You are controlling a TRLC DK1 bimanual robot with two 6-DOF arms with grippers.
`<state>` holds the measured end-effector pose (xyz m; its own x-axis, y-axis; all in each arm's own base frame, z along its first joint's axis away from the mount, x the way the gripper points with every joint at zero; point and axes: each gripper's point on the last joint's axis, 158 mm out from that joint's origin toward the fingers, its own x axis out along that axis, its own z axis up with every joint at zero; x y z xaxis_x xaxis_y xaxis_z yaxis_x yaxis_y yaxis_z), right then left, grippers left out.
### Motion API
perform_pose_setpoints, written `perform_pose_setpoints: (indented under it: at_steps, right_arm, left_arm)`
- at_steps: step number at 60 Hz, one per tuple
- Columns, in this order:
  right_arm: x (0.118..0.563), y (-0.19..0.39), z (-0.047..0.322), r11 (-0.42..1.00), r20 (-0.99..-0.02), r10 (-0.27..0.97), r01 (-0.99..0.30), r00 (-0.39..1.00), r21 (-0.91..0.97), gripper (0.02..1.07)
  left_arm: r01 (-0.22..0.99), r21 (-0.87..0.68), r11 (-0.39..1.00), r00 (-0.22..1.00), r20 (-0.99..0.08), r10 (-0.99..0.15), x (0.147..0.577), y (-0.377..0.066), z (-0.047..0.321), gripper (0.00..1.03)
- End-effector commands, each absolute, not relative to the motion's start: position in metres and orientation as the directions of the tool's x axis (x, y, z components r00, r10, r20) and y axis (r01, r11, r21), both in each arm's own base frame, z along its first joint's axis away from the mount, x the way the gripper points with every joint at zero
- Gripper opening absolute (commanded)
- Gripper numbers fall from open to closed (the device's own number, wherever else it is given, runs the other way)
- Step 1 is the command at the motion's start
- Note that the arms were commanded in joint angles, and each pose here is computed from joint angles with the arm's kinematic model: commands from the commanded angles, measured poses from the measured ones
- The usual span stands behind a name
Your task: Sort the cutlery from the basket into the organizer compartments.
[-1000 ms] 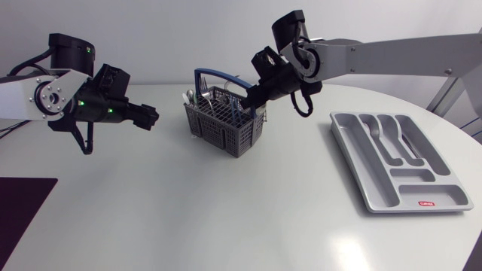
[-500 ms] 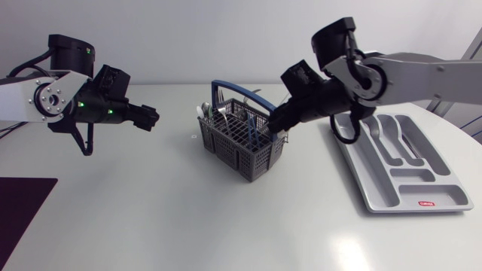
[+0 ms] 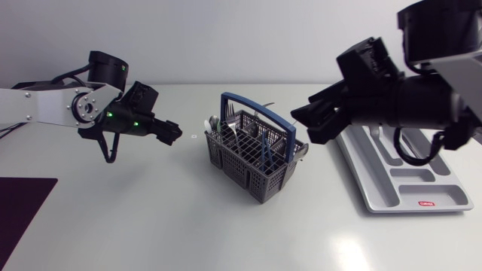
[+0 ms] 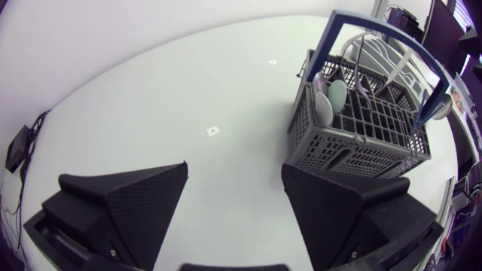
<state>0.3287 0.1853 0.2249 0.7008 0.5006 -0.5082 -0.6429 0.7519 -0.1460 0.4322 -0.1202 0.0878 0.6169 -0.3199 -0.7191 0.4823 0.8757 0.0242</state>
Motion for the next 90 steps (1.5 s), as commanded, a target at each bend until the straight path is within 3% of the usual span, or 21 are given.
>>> perform_pose_setpoints:
  at_steps: [1,4,10,16,23,32,51,70,90]
  right_arm:
    - [0.313,0.174,0.211,0.754,-0.539,0.485,-0.642,0.689,-0.141,0.82]
    - [0.307,0.166,0.205,0.761,-0.548,0.478,-0.635,0.687,-0.133,0.80]
    - [0.297,0.151,0.188,0.774,-0.567,0.465,-0.623,0.680,-0.113,0.65]
    - [0.296,0.135,0.171,0.789,-0.593,0.446,-0.607,0.670,-0.092,0.42]
    - [0.295,0.126,0.151,0.794,-0.629,0.433,-0.603,0.646,-0.073,0.18]
    - [0.306,0.121,0.112,0.801,-0.688,0.415,-0.598,0.595,-0.035,0.16]
    - [0.346,0.121,0.064,0.818,-0.742,0.439,-0.568,0.507,0.096,0.10]
    - [0.381,0.145,0.055,0.799,-0.724,0.539,-0.534,0.430,0.277,0.10]
    - [0.389,0.169,0.057,0.765,-0.712,0.588,-0.549,0.384,0.336,0.10]
  left_arm:
    - [0.519,0.023,0.855,0.602,-0.719,-0.346,0.440,-0.134,0.086,0.86]
    - [0.532,0.010,0.847,0.586,-0.726,-0.359,0.442,-0.139,0.080,0.86]
    - [0.582,-0.067,0.811,0.540,-0.713,-0.446,0.445,-0.156,0.075,0.84]
    - [0.627,-0.142,0.766,0.544,-0.624,-0.561,0.456,-0.171,0.089,0.65]
    - [0.635,-0.160,0.756,0.534,-0.615,-0.580,0.467,-0.179,0.084,0.43]
    - [0.653,-0.171,0.737,0.497,-0.637,-0.589,0.469,-0.193,0.063,0.36]
    - [0.652,-0.199,0.732,0.461,-0.662,-0.591,0.483,-0.199,0.040,0.34]
    - [0.721,-0.285,0.631,0.328,-0.662,-0.674,0.455,-0.221,0.031,0.34]
    - [0.782,-0.307,0.542,0.251,-0.641,-0.725,0.407,-0.214,0.051,0.33]
